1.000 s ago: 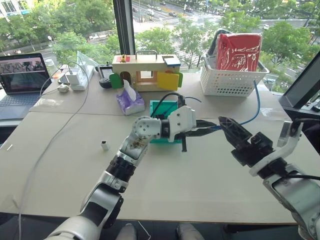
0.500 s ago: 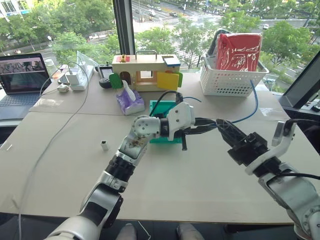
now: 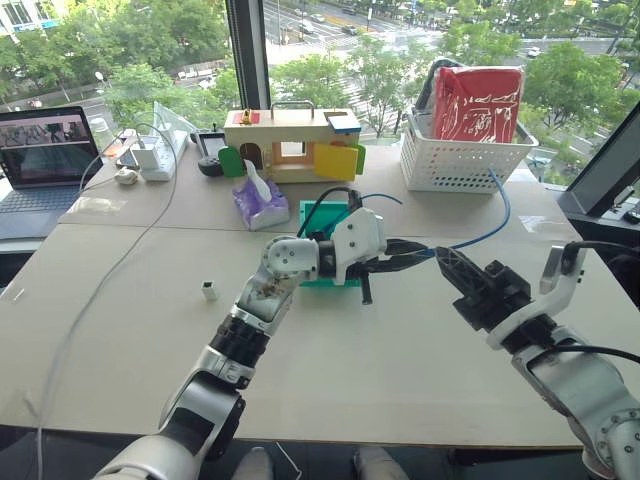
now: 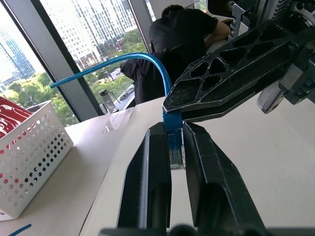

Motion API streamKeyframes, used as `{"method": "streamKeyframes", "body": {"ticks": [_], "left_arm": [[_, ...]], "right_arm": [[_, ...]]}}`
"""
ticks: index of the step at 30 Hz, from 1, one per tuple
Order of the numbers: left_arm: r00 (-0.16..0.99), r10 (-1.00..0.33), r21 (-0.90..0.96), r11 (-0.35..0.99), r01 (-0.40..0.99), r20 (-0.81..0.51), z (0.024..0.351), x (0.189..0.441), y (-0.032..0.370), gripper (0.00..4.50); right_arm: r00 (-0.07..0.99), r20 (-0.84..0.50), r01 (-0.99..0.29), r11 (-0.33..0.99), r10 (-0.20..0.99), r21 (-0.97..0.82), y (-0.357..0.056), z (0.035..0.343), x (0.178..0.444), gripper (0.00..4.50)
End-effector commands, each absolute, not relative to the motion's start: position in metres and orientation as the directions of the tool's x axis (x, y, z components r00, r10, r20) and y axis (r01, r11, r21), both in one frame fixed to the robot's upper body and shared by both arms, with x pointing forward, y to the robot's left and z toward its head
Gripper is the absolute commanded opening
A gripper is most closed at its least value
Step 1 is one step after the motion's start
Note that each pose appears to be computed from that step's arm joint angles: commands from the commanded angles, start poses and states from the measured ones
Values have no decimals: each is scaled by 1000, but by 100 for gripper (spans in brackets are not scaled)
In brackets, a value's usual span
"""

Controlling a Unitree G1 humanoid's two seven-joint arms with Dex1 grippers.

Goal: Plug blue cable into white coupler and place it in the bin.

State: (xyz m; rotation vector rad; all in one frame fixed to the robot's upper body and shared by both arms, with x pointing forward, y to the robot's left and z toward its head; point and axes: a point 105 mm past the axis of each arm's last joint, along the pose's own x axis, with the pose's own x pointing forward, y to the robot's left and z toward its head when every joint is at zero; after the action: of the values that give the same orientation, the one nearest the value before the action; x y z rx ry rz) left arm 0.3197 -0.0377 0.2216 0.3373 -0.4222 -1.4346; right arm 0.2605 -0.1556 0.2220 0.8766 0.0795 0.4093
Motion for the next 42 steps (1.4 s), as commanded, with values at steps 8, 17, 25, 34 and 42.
{"method": "streamKeyframes", "body": {"ticks": [8, 17, 25, 34, 42], "left_arm": [[127, -983, 327, 164, 930, 134, 257, 331, 39, 415], [484, -855, 294, 519, 803, 186, 283, 349, 151, 449], [759, -625, 252, 775, 579, 180, 259, 324, 239, 449], [915, -400, 146, 909, 389, 54, 175, 287, 290, 449], [931, -365, 36, 931, 364, 21, 122, 298, 245, 449]], "right_arm": [[880, 274, -462, 564, 389, 684, -164, 264, 276, 0], [754, 331, -636, 505, 567, 584, -144, 291, 294, 0], [607, 291, -753, 419, 739, 507, -112, 287, 312, 0], [530, 250, -794, 371, 810, 481, -95, 279, 321, 0], [548, 244, -794, 406, 800, 452, -101, 281, 319, 0]]}}
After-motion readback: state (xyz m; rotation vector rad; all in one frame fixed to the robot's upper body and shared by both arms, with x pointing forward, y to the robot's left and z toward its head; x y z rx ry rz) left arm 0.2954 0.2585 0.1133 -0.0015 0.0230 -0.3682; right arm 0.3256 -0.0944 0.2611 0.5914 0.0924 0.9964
